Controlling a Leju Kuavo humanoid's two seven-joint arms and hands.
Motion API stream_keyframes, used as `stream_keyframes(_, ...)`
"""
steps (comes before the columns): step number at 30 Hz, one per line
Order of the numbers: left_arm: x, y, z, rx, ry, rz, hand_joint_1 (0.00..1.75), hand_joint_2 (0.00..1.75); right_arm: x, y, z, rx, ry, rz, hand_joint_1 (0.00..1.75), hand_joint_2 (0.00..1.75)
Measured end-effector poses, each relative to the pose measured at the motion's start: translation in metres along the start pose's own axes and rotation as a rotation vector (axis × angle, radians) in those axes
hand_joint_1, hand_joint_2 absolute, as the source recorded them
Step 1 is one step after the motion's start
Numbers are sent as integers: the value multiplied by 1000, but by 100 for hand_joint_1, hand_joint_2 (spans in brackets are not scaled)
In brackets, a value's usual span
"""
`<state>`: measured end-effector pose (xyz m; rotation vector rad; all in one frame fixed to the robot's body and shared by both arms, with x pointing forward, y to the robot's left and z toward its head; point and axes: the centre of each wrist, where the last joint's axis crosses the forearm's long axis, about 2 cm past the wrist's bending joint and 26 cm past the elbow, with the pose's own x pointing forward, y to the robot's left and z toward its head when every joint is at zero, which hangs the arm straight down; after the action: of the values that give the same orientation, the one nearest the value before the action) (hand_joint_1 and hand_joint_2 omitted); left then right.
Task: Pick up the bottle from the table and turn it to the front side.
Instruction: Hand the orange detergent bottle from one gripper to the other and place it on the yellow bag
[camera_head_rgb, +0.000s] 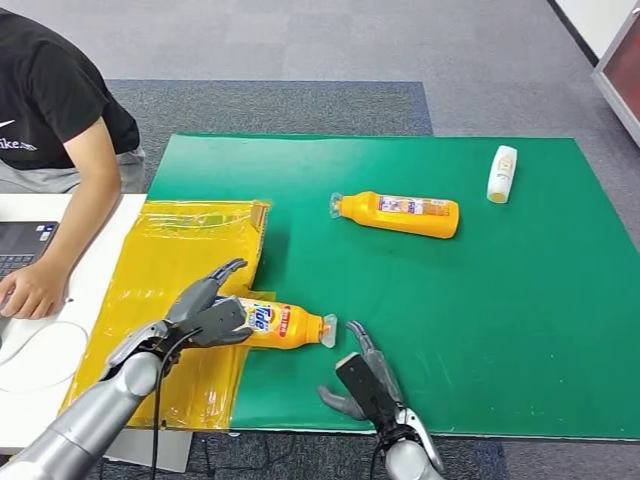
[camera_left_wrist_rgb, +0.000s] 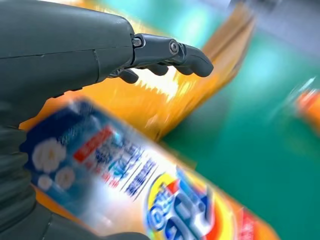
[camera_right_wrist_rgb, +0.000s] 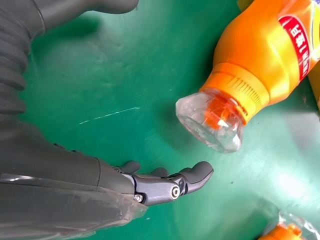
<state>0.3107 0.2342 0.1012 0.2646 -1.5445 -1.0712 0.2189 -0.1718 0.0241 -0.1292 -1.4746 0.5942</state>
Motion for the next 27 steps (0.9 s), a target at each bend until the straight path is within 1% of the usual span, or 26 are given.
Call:
stream_keyframes(2,18,-2,5,125,-135,-4,0,0,0,0,3,-13,2,-3,0,175)
stream_keyframes(5,46,2,16,367,-369,17,0,0,0,1,5,-21,0,1,0,175)
stream_keyframes(7,62,6,22,524,-473,17,0,0,0,0,5,-23,-6,9,0,175)
stream_keyframes(9,72,11,27,639,-524,28,0,0,1,-1,3,-24,-15,16,0,175)
stream_keyframes(12,78,12,32,725,-538,81,0,0,2,-2,0,-24,-23,26,0,175)
stream_keyframes(16,79,12,36,809,-533,115,0,175,1,-2,0,-16,-24,39,0,175)
stream_keyframes(22,83,16,39,957,-560,127,0,175,1,1,-3,4,-35,69,0,175)
stream_keyframes(27,87,19,40,1022,-583,166,0,175,2,3,-5,15,-41,81,0,175)
